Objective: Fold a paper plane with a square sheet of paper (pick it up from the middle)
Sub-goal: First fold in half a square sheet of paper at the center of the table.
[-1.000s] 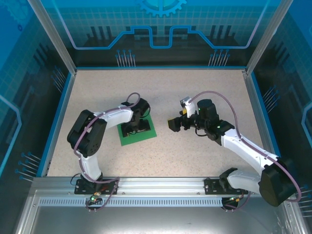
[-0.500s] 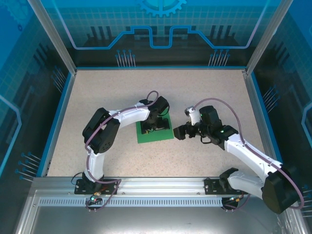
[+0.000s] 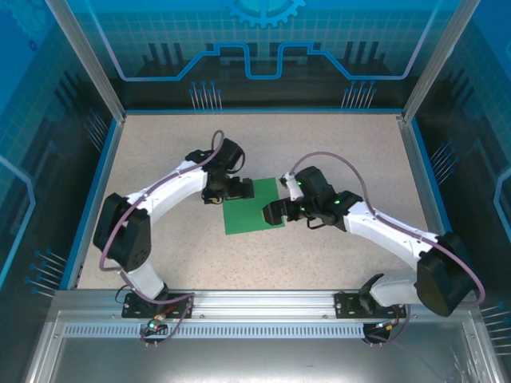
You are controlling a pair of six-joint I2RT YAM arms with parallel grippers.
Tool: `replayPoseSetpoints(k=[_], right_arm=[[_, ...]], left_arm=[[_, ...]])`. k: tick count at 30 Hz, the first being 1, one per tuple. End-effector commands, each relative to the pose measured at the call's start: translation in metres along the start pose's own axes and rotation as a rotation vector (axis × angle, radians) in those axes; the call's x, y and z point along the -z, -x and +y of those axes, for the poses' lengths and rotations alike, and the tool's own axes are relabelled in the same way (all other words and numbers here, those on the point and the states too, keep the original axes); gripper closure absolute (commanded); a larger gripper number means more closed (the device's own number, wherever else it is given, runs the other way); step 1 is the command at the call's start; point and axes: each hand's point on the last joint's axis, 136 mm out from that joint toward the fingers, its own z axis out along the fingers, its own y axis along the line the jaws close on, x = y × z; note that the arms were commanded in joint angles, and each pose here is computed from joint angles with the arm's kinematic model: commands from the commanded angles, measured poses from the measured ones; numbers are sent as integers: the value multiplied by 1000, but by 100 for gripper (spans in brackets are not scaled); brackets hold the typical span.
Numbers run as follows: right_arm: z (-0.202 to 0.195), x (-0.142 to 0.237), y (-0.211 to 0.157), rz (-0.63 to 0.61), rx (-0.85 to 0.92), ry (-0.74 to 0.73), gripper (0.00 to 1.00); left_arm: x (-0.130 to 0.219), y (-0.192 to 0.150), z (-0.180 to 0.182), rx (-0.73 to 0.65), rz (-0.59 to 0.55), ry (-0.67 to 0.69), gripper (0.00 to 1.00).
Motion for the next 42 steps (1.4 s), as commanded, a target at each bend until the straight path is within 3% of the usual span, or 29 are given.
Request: replayPoseSetpoints(k=[1,5,14,22,42], right_arm=[[5,-10,9,-8,-44,-73,1],[9,-36,9,53,-36,-152,1],[7,-82,9,146,-23,-296,1],[1,-117,10,200,-18,-340,3],[-20,-148,16,241,-63,-410,7]], left_arm=[[5,-16,19,-52,30,-46,1],[17,-24,29,-88,-9,-118,1],[25,-24,50,-24,-87,-279,1],[10,-21,80,93,-92,-195,1],[1,-35,86,166,-59,-226,1]])
